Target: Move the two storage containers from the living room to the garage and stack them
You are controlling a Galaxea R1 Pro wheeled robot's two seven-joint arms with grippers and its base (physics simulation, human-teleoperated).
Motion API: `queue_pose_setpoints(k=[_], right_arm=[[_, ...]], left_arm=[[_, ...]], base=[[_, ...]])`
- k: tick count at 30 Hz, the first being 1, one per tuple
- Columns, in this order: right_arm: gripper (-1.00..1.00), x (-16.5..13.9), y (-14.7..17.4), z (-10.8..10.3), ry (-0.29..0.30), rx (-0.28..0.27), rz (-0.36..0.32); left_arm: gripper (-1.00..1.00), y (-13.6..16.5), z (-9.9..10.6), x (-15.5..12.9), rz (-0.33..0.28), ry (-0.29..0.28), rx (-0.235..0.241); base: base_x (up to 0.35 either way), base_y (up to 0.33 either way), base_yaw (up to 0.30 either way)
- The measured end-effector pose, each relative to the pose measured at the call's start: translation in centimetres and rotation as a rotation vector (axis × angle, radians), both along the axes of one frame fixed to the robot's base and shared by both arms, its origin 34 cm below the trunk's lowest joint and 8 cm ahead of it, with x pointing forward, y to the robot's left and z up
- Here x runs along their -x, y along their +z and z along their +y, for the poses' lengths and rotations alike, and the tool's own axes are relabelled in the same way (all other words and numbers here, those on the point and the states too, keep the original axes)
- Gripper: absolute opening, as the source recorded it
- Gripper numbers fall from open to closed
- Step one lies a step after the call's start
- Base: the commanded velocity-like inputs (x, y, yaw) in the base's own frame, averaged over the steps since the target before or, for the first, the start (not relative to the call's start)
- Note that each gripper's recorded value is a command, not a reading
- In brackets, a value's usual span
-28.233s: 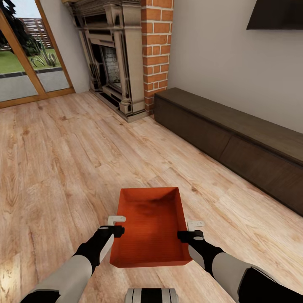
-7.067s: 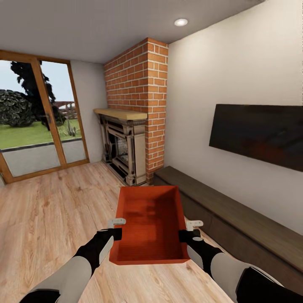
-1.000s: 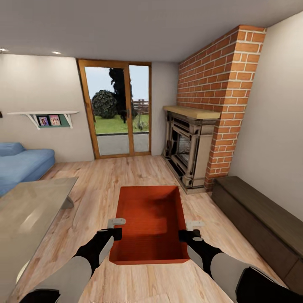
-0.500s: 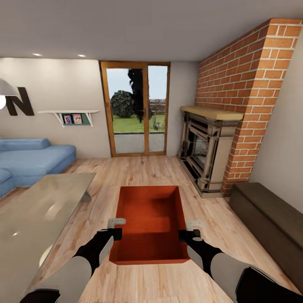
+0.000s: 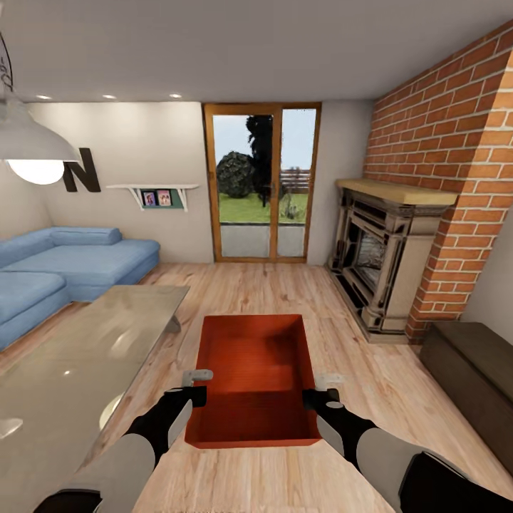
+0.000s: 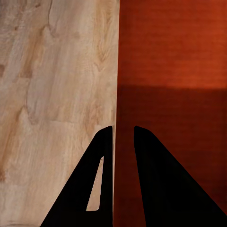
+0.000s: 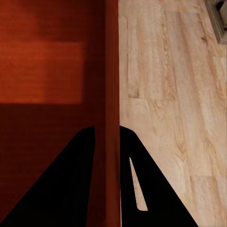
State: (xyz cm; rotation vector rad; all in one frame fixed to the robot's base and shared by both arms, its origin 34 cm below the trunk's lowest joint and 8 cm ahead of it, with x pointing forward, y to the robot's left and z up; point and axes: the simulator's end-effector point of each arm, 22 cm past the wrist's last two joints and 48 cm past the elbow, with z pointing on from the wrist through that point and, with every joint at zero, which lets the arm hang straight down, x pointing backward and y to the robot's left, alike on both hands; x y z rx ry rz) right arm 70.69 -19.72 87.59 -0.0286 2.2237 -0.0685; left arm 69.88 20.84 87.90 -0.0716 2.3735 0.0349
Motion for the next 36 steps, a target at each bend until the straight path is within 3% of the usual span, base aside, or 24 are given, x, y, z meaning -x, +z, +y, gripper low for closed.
queue_pose_setpoints(k=[15,36], right_arm=[[-1.0,0.16,-0.74,-0.01,0.0,0.0,0.012],[-1.0,0.22,-1.0,-0.01,0.0,0.001,0.017]], left_arm=[[-1.0,-0.74,-0.01,0.16,0.012,0.0,0.0],[-1.0,-0.99,0.0,0.2,0.017,0.0,0.0]], base=[[0.0,0.0,0.226],[0.0,0.0,0.022]])
